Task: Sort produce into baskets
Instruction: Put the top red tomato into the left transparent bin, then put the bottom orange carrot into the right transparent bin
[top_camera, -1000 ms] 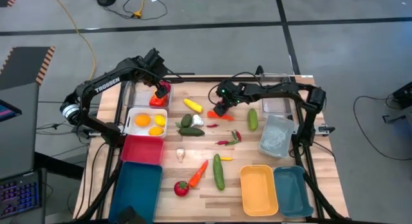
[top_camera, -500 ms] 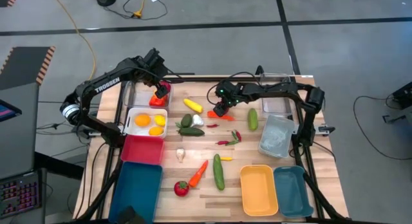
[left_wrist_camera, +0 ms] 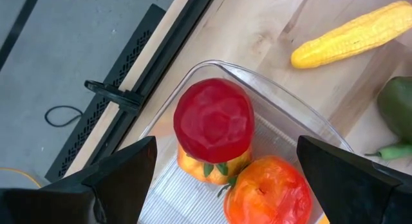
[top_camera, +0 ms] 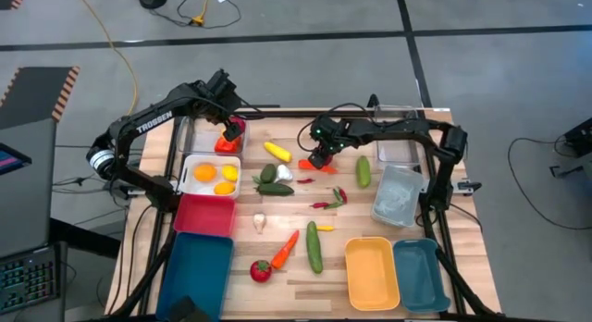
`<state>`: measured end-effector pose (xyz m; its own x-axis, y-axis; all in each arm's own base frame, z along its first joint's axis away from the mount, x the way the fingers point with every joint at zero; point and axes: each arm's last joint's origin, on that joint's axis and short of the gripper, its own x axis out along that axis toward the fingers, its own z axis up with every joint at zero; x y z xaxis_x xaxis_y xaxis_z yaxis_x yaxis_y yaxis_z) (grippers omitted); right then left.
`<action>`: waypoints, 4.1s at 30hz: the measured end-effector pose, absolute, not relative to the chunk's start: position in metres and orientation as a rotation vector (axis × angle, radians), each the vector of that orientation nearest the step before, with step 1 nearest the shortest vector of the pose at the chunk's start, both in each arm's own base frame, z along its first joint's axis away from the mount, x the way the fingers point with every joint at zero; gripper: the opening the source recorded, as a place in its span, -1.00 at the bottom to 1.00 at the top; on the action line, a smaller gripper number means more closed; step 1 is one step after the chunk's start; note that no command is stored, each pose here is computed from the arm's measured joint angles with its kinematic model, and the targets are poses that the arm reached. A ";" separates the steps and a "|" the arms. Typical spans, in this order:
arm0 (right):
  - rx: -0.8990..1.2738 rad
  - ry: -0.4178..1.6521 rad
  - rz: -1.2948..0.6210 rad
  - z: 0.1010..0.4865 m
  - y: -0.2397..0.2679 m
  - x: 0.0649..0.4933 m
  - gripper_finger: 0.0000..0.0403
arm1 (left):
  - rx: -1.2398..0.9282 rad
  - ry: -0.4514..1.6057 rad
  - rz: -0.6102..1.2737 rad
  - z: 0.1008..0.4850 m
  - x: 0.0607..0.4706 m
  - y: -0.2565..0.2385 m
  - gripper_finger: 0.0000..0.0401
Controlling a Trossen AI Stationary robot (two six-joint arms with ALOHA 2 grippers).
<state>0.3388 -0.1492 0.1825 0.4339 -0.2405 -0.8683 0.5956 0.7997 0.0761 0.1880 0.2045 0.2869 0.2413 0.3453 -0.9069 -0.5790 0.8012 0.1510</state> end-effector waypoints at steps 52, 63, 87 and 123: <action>0.238 -0.025 -0.287 0.218 -0.162 0.540 0.19 | -0.106 0.810 0.742 0.371 0.125 0.136 0.81; 0.242 0.005 -0.288 0.205 -0.162 0.547 0.34 | -0.098 0.813 0.739 0.371 0.125 0.136 0.81; 0.250 0.049 -0.253 0.201 -0.165 0.545 0.74 | -0.099 0.812 0.738 0.371 0.125 0.136 0.81; 0.037 0.619 -0.344 0.351 -0.129 0.361 0.90 | -0.183 0.737 0.355 0.371 0.158 0.095 0.81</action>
<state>0.3613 -0.1293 0.3506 0.7595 -0.3052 -0.5745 0.3269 0.9426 -0.0685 0.1584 0.0946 0.3712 0.6846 0.2508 -0.6845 -0.3780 0.9250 -0.0391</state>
